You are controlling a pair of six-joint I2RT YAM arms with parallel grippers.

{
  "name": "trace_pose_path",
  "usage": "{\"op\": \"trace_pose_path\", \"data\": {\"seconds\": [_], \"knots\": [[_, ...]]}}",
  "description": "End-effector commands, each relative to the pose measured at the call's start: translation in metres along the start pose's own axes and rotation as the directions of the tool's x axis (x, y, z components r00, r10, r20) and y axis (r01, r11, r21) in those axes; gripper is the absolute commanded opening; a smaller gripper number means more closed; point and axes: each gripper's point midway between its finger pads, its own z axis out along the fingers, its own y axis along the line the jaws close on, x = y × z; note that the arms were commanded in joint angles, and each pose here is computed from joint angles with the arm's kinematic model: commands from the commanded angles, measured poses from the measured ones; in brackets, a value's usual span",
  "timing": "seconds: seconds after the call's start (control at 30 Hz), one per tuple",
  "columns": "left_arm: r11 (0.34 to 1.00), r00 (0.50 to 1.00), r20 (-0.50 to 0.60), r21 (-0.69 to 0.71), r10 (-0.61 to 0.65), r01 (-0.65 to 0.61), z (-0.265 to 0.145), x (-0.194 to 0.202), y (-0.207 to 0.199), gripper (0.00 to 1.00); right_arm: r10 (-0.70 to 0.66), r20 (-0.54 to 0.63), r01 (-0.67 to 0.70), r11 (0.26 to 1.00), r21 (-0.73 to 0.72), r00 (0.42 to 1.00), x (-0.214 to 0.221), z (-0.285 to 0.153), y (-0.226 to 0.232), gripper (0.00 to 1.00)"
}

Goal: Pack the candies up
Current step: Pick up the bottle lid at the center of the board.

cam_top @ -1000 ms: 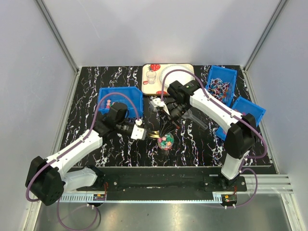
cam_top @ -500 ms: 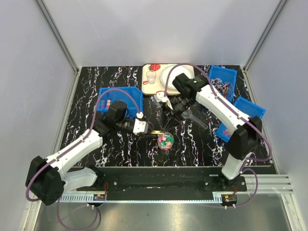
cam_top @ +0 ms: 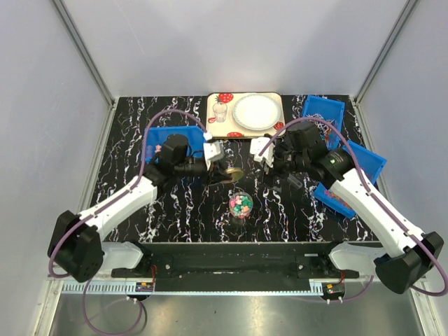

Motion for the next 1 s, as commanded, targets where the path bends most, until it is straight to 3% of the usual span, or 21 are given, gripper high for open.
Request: {"op": "trace_pose_path", "data": {"seconds": [0.0, 0.13, 0.27, 0.37, 0.53, 0.73, 0.97], "knots": [[0.983, 0.986, 0.088, -0.108, -0.142, 0.152, -0.001, -0.037, 0.034, 0.12, 0.03, 0.132, -0.068, 0.955, 0.288, 0.991, -0.021, -0.003, -0.05, 1.0], [0.958, 0.958, 0.126, -0.093, -0.258, 0.27, -0.004, -0.045, 0.042, 0.12, 0.089, 0.152, -0.121, 0.969, 0.217, 0.984, -0.019, 0.004, -0.035, 1.0], [0.935, 0.935, 0.147, -0.102, -0.322, 0.338, -0.004, -0.048, 0.049, 0.12, 0.068, 0.145, -0.087, 0.988, 0.129, 0.987, -0.019, 0.017, -0.028, 1.0], [0.91, 0.912, 0.144, -0.105, -0.384, 0.4, -0.003, -0.046, 0.055, 0.12, 0.026, 0.245, -0.083, 0.971, 0.225, 0.969, -0.039, 0.014, -0.044, 1.0], [0.874, 0.872, 0.163, -0.083, -0.462, 0.479, -0.003, -0.042, 0.063, 0.11, 0.007, 0.21, -0.076, 0.943, 0.324, 0.978, -0.038, 0.028, -0.062, 1.0], [0.814, 0.812, 0.186, -0.084, -0.554, 0.575, -0.005, -0.033, 0.078, 0.07, -0.15, 0.115, 0.098, 0.923, 0.372, 0.982, -0.036, 0.068, -0.051, 1.0], [0.785, 0.779, 0.191, -0.063, -0.597, 0.616, -0.007, -0.025, 0.083, 0.01, -0.049, 0.174, -0.02, 0.927, 0.374, 0.983, -0.052, 0.08, -0.062, 1.0]]}}
